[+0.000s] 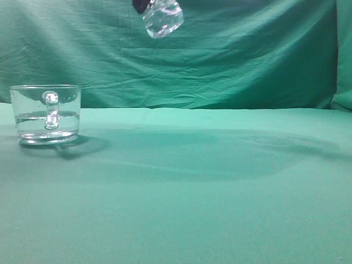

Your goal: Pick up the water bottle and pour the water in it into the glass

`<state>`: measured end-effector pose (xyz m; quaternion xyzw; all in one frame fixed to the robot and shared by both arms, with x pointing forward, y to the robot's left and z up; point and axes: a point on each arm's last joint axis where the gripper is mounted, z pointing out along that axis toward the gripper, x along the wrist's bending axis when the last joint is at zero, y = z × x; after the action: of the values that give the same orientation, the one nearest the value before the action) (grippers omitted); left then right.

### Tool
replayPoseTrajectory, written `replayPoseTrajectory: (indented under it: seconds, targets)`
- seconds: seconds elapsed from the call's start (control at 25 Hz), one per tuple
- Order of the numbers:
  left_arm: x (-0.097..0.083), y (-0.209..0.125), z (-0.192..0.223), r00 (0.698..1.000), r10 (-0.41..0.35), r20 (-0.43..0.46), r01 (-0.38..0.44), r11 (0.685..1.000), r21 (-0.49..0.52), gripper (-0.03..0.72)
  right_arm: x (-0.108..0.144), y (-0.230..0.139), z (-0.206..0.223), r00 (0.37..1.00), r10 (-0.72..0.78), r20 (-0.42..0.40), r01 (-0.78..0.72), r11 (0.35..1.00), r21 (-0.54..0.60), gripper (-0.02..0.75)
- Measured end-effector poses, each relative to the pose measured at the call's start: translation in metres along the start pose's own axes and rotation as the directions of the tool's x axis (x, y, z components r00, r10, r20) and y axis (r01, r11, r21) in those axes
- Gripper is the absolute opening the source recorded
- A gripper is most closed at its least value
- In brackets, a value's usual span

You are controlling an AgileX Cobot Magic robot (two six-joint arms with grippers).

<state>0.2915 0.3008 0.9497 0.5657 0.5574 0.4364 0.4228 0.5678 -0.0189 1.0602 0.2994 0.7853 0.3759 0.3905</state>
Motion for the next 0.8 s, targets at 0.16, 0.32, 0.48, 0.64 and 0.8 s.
replayPoseTrajectory:
  seconds: [0.16, 0.32, 0.48, 0.64, 0.8]
  targets:
    - [0.0, 0.0, 0.0, 1.0, 0.0, 0.0, 0.0, 1.0, 0.0, 0.0, -0.033, -0.02, -0.036, 0.986, 0.151, -0.073, -0.154, 0.987, -0.039, 0.218]
    - [0.0, 0.0, 0.0, 1.0, 0.0, 0.0, 0.0, 1.0, 0.0, 0.0, -0.066, -0.058, -0.055, 0.963, 0.252, -0.093, -0.255, 0.967, -0.016, 0.218]
    - [0.0, 0.0, 0.0, 1.0, 0.0, 0.0, 0.0, 1.0, 0.0, 0.0, -0.091, -0.093, -0.061, 0.937, 0.316, -0.151, -0.321, 0.947, -0.005, 0.218]
    - [0.0, 0.0, 0.0, 1.0, 0.0, 0.0, 0.0, 1.0, 0.0, 0.0, -0.112, -0.126, -0.066, 0.896, 0.397, -0.197, -0.41, 0.911, -0.03, 0.218]
    - [0.0, 0.0, 0.0, 1.0, 0.0, 0.0, 0.0, 1.0, 0.0, 0.0, -0.119, -0.153, -0.072, 0.914, 0.336, -0.226, -0.373, 0.916, -0.149, 0.218]
